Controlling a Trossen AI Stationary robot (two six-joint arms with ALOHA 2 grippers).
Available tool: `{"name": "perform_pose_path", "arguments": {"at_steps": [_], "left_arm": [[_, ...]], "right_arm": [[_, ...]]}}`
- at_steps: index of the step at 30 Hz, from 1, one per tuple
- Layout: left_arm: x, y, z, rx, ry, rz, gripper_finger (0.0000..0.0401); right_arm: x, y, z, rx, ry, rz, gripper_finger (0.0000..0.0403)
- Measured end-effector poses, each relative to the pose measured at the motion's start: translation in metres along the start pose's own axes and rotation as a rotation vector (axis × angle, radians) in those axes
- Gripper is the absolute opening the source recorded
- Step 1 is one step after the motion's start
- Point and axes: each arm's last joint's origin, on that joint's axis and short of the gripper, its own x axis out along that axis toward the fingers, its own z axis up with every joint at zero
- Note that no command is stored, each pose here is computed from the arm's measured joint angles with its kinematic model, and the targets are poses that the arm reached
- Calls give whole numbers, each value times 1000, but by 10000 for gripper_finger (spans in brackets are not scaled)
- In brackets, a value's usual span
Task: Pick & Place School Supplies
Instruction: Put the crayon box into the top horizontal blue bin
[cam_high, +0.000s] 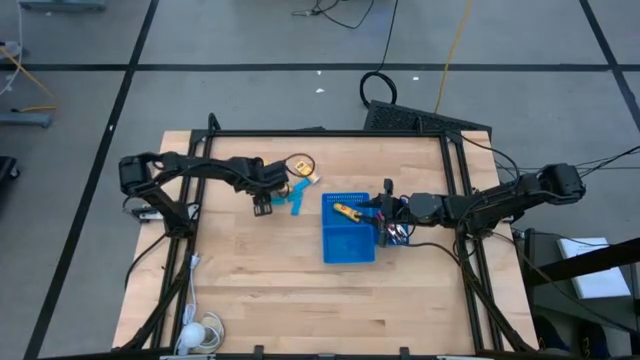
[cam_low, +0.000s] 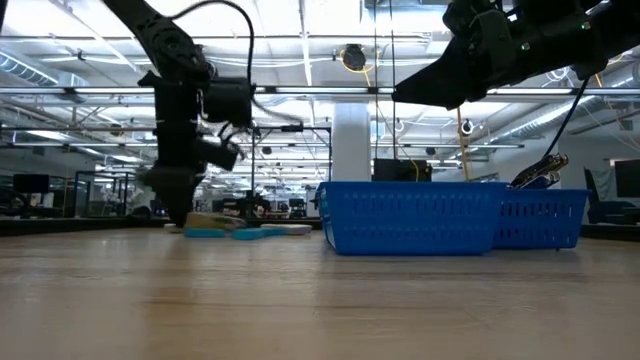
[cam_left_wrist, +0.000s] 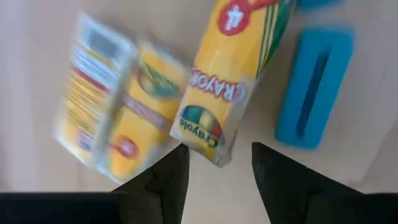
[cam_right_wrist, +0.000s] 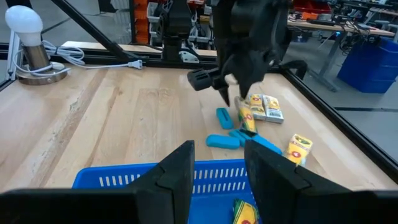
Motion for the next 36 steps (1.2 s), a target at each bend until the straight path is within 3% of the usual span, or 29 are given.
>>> {"name": "perform_pose_path", "arguments": {"at_steps": [11,21,30,36], "left_arm": [[1,2,11,90,-102,29,179],[1,2,12,63,-107,32,179],[0,3,27,65,-251,56,179],[13,-1,28,82,-217,-3,179]], "right_arm": [[0,0,0,2,0,0,132],[0,0,0,2,0,0,132],[0,0,0,2,0,0,132],[0,0,0,2,1,0,132]]}}
